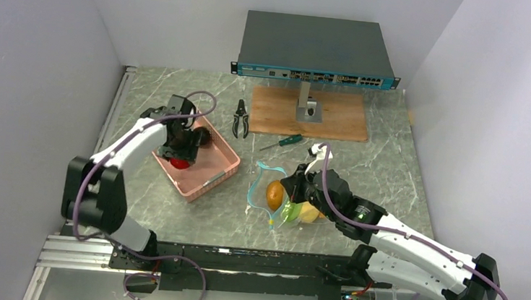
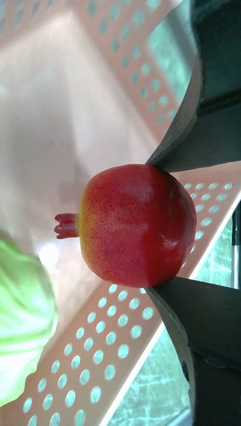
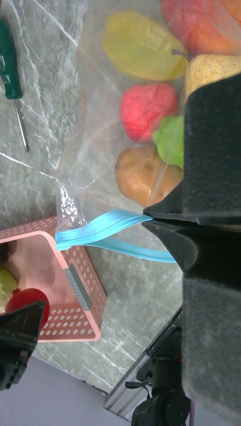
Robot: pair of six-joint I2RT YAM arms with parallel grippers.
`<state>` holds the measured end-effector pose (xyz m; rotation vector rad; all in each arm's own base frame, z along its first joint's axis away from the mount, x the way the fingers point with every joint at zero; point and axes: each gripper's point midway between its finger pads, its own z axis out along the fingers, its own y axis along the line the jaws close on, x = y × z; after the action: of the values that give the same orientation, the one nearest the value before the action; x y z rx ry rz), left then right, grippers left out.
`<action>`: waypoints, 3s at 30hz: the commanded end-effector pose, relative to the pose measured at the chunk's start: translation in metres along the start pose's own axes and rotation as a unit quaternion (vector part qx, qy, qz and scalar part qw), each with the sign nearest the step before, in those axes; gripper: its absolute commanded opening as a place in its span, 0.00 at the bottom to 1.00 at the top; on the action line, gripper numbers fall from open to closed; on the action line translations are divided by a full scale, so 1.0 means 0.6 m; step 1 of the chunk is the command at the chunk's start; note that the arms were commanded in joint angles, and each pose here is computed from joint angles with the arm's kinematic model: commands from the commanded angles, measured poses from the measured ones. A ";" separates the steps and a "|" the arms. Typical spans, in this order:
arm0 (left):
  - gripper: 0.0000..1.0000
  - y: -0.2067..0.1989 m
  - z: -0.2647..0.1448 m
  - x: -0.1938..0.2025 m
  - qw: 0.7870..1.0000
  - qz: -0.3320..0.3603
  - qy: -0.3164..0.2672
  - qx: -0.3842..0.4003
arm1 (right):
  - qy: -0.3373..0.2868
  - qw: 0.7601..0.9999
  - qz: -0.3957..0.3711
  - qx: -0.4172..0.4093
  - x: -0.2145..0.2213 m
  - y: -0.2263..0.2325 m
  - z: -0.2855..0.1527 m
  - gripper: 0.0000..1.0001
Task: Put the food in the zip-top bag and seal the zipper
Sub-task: Pick up the fake fruit from the bin, then place the fake fruit in the zipper food storage bag, then pick up the fake fruit from the bin.
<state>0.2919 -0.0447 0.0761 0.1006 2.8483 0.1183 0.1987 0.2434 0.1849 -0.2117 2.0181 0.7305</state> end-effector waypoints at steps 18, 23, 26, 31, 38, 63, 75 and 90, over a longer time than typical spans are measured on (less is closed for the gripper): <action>0.54 -0.379 -0.292 0.107 0.808 0.027 -0.191 0.557 | -0.020 0.999 0.031 -0.033 -0.023 0.030 -0.002 0.00; 0.54 -0.423 -0.270 0.119 0.830 0.054 -0.151 0.534 | -0.021 0.998 0.035 -0.051 -0.029 0.044 -0.003 0.00; 0.54 -0.438 -0.267 0.112 0.837 0.062 -0.148 0.523 | -0.023 0.998 0.035 -0.051 -0.031 0.043 -0.007 0.00; 0.57 -0.464 -0.262 0.103 0.838 0.074 -0.139 0.522 | -0.024 0.997 0.040 -0.055 -0.026 0.040 -0.014 0.00; 0.70 -0.494 -0.251 0.101 0.834 0.069 -0.117 0.535 | -0.026 0.997 0.043 -0.059 -0.026 0.040 -0.018 0.00; 1.00 -0.454 -0.276 0.104 0.848 0.081 -0.169 0.496 | -0.023 0.999 0.024 -0.038 -0.027 0.031 -0.009 0.00; 1.00 -0.377 -0.276 0.072 0.873 0.035 -0.249 0.418 | -0.019 0.999 0.012 -0.034 -0.030 0.035 0.001 0.00; 1.00 -0.111 -0.202 0.021 0.920 -0.175 -0.326 0.128 | -0.017 1.000 0.007 -0.023 -0.023 0.020 -0.008 0.00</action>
<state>0.2248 -0.1697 0.1916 -0.1055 2.1485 -0.5642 0.1927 0.2486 0.1873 -0.2235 2.0217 0.7842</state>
